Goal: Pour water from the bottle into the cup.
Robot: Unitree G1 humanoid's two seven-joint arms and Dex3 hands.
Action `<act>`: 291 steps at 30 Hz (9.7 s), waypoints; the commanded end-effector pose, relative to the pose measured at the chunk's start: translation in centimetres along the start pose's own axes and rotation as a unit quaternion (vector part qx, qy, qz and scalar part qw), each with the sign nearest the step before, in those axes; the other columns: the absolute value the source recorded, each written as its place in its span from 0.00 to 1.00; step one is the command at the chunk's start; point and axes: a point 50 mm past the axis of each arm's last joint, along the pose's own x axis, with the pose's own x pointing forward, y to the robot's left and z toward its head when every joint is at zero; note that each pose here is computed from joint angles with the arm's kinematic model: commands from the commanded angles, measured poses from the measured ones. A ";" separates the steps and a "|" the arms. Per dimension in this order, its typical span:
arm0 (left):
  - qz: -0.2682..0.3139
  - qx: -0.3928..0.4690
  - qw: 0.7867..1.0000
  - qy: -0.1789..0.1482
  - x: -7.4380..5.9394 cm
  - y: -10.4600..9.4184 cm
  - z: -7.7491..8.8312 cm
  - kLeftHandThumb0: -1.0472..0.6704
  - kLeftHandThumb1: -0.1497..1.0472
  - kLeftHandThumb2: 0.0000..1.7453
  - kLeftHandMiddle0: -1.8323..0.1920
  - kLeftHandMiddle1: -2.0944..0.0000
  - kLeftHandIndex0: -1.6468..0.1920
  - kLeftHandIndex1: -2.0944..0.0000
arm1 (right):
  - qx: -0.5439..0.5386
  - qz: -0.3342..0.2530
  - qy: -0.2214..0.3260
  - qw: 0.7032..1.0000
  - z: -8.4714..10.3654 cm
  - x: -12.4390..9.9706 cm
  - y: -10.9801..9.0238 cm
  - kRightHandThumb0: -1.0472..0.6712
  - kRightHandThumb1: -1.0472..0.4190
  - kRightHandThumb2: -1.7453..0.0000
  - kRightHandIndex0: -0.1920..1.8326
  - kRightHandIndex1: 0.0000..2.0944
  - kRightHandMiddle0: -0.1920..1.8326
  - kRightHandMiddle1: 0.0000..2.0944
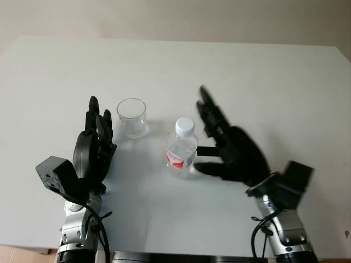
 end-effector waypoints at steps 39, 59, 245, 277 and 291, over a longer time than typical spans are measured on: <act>0.016 -0.005 1.000 -0.006 -0.3 -0.4 -0.2 0.17 1.00 0.45 0.96 0.98 1.00 0.98 | 0.065 0.064 -0.043 0.995 1.6 4.1 3.4 0.25 0.19 0.97 0.11 0.86 0.12 0.89; 0.020 -0.010 1.000 -0.013 -0.1 -0.4 -0.1 0.17 1.00 0.44 0.96 0.97 0.99 0.97 | -0.066 0.092 -0.028 0.993 2.1 3.7 3.1 0.48 0.06 0.96 0.98 1.00 0.96 1.00; 0.029 0.009 1.000 0.008 -0.8 0.9 0.2 0.15 1.00 0.43 0.93 0.97 0.97 0.97 | 0.027 -0.181 0.086 0.979 4.2 3.9 -6.9 0.46 0.00 0.86 0.69 1.00 0.51 1.00; 0.020 0.000 1.000 0.007 -0.3 1.1 0.7 0.15 1.00 0.43 0.94 0.97 0.97 0.97 | -0.084 -0.168 0.052 0.981 1.0 2.0 -5.2 0.37 0.02 0.97 0.26 1.00 0.19 1.00; 0.014 0.001 1.000 0.007 -0.4 1.5 0.9 0.16 1.00 0.44 0.94 0.98 0.98 0.97 | -0.038 -0.188 0.069 0.979 -0.1 1.1 -4.6 0.24 0.06 0.97 0.00 0.66 0.00 0.62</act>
